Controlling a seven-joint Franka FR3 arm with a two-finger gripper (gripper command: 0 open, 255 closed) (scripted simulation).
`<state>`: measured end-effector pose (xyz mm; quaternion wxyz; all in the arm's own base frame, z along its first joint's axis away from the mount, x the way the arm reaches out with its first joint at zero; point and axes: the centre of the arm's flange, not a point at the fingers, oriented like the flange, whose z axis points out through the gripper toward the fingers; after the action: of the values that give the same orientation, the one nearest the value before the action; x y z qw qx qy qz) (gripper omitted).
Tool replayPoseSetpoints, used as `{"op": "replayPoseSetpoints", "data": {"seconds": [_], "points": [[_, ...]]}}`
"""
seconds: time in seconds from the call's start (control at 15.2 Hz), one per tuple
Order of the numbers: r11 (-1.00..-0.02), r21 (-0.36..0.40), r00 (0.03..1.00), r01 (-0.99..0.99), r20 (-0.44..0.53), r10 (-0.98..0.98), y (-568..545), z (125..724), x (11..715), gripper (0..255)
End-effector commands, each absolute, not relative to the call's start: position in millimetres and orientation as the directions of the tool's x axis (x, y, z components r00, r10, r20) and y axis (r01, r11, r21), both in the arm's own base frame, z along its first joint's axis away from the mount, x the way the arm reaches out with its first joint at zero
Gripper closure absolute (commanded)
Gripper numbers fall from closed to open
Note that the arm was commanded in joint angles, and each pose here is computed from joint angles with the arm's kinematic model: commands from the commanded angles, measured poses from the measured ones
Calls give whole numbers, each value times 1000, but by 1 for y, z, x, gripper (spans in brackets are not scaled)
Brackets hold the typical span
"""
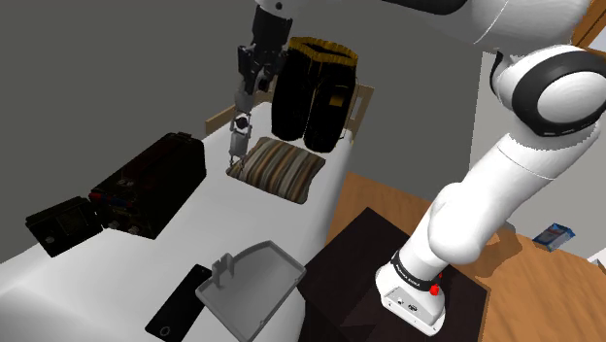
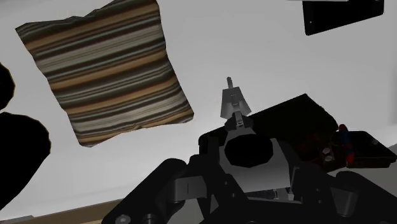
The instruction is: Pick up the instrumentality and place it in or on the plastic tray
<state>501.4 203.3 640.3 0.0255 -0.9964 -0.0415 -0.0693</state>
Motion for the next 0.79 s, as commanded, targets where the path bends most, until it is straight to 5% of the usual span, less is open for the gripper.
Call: {"op": "replayPoseSetpoints", "data": {"seconds": [0.0, 0.73], "points": [[-995, -45, 987, 85, 140, 78, 211, 650, 476, 255], [-995, -45, 987, 85, 140, 78, 278, 696, 356, 255]]}}
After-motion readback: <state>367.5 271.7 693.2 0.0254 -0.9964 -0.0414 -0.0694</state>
